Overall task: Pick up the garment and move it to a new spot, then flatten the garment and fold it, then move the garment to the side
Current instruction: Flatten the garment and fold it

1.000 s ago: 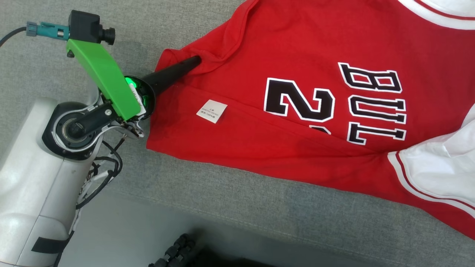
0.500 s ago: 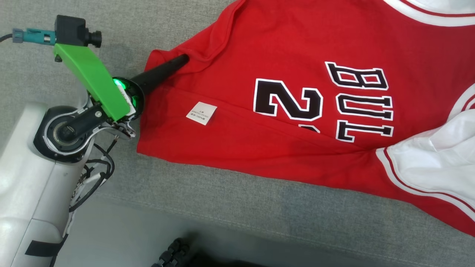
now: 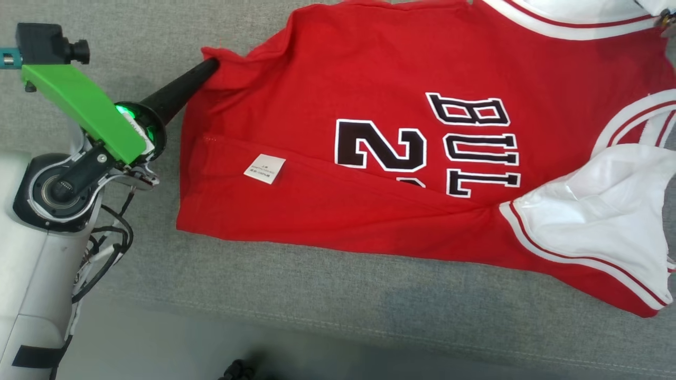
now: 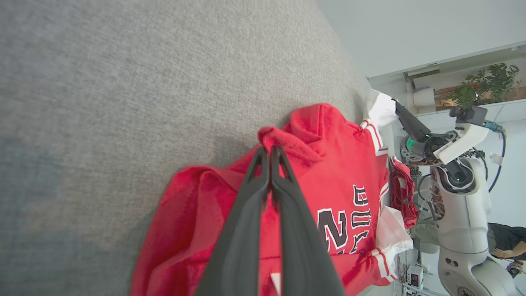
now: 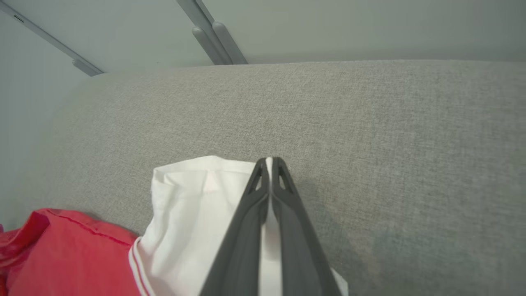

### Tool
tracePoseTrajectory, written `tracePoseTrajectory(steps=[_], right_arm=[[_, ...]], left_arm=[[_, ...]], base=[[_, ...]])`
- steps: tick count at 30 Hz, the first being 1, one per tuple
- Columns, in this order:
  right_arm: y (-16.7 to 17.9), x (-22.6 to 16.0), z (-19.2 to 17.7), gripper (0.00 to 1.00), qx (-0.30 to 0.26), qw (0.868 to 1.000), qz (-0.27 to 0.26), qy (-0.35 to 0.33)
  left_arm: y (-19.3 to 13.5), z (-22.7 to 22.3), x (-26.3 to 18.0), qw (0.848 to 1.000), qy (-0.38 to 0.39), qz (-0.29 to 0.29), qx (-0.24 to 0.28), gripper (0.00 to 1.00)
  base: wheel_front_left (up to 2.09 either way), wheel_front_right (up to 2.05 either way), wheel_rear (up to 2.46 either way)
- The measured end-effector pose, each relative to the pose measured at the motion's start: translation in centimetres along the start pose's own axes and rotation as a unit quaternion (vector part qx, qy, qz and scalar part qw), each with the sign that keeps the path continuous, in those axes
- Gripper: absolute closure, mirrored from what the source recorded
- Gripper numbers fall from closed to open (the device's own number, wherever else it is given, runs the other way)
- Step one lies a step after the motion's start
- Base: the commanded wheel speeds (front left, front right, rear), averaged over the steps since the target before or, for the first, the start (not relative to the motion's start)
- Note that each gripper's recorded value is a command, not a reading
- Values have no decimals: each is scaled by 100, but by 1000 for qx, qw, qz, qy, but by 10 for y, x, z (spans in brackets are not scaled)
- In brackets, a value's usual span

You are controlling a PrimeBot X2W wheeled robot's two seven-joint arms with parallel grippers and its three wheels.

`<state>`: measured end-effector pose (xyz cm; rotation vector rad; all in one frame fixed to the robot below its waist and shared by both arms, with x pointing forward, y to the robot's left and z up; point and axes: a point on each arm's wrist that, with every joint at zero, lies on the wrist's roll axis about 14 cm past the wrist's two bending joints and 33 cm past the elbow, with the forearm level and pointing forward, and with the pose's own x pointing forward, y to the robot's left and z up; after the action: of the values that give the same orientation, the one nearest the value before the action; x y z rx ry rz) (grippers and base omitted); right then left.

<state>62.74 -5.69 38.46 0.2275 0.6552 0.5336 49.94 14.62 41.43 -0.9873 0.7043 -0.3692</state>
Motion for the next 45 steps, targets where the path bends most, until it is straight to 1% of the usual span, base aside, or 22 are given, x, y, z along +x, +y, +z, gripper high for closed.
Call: tracePoseTrajectory(steps=[4, 15, 28, 35, 45], right_arm=[[2, -12, -5, 100, 5, 1000, 2, -4], [1, -48, 18, 100, 6, 998, -2, -56], [4, -73, 22, 100, 11, 996, -3, -83], [6, -84, 11, 100, 16, 997, -2, -80], [6, -102, 13, 100, 15, 996, -7, -92]], left_arm=[[1, 8, -4, 1000, -18, 4, 9, 100], [-10, 34, -3, 997, -78, -3, 26, 100], [-18, 46, -3, 993, -114, -9, 30, 100], [-21, 48, -7, 992, -122, -10, 30, 100], [-19, 44, -9, 992, -124, -8, 25, 100]], base=[[0, 0, 0], [0, 0, 0], [0, 0, 0], [0, 0, 0], [0, 0, 0]])
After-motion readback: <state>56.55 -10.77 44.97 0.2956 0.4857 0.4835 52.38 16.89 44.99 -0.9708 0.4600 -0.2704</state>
